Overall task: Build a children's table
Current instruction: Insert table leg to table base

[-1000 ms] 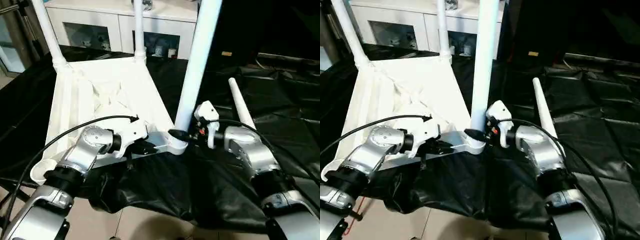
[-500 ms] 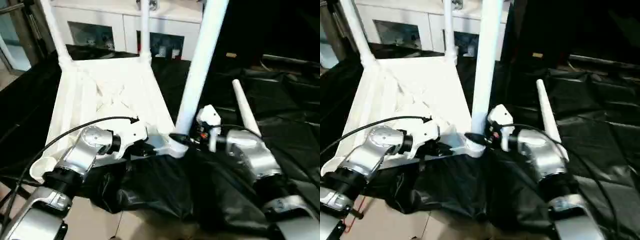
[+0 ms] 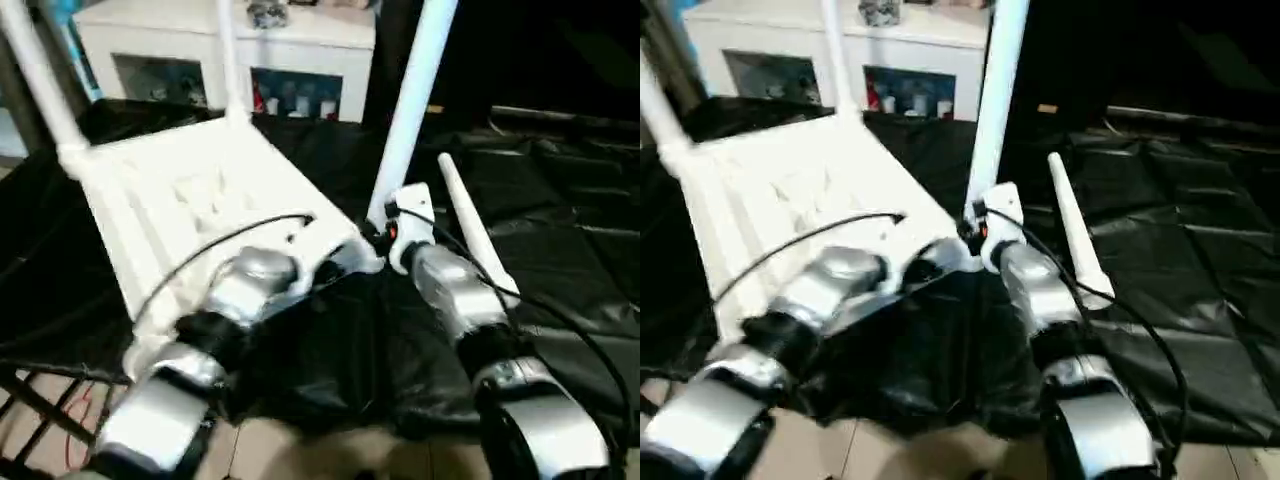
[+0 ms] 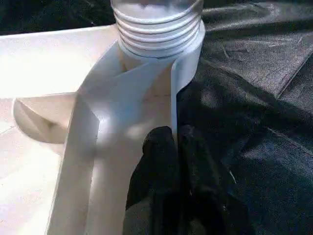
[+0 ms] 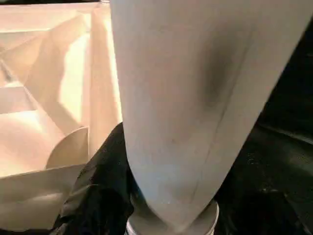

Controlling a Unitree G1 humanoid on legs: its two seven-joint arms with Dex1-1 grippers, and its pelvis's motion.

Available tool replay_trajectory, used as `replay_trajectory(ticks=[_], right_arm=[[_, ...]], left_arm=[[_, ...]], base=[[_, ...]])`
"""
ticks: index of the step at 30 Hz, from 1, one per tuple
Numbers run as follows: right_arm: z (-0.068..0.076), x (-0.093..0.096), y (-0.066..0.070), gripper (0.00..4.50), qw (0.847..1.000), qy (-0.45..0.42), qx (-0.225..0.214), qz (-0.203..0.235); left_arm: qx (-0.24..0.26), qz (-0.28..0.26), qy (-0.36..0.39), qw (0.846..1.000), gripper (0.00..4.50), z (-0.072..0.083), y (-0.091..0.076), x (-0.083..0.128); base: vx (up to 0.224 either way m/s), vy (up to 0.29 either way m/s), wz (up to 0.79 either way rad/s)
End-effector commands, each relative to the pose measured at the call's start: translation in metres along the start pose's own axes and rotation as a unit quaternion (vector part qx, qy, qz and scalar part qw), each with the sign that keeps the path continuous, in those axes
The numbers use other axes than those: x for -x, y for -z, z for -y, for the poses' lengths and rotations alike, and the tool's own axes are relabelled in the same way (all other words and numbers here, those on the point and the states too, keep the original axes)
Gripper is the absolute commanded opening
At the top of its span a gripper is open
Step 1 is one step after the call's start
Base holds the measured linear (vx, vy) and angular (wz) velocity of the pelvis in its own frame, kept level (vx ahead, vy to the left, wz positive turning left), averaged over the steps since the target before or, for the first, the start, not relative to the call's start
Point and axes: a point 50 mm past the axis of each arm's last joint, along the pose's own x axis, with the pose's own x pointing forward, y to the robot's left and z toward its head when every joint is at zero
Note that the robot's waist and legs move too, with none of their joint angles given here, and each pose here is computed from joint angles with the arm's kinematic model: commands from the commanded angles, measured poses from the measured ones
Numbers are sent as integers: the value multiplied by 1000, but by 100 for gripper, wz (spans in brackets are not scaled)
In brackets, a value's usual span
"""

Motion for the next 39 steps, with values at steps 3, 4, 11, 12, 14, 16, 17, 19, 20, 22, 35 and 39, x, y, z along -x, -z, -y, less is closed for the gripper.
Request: replay_trajectory(ticks=[3,4,11,12,14,16,17,19,20,22,35,39], right_arm=[[-32,2,55,189,991,-46,-26,-126],[-32,2,55,189,991,-46,-26,-126],[-34,-1,54,189,990,-46,-26,-131],[-34,-1,54,189,990,-46,-24,-132],[-34,-2,53,189,990,-49,-18,-133],[-35,-3,51,189,990,-51,-17,-133],[-35,-3,51,189,990,-51,-18,-133],[-35,-3,50,189,989,-52,-20,-134],[-35,-3,50,189,989,-53,-20,-134],[-34,-3,48,189,989,-58,-18,-136],[-33,-4,43,259,988,-76,-23,-129],[-31,-5,39,294,989,-75,-27,-121]], left_arm=[[-40,42,-22,998,0,-1,-39,-2],[-40,42,-22,998,0,-1,-39,-2],[-40,43,-28,998,0,-4,-38,-1],[-40,43,-28,998,0,-4,-38,-1],[-41,45,-25,998,0,-4,-38,-1],[-42,47,-20,998,0,-4,-38,-1],[-42,47,-19,998,0,-3,-38,-1],[-44,48,-16,998,0,-3,-38,-1],[-44,49,-15,998,0,-3,-38,-1],[-49,50,-8,997,0,-2,-39,0],[-54,54,7,997,0,-2,-38,3],[-58,57,13,997,0,-1,-39,4]], base=[[6,-20,5],[36,-68,-1],[94,26,-6],[102,-12,3],[131,95,-29],[92,-8,20],[79,-68,39],[105,-37,1],[111,-2,-18],[51,12,-2],[0,0,0],[0,0,0]])
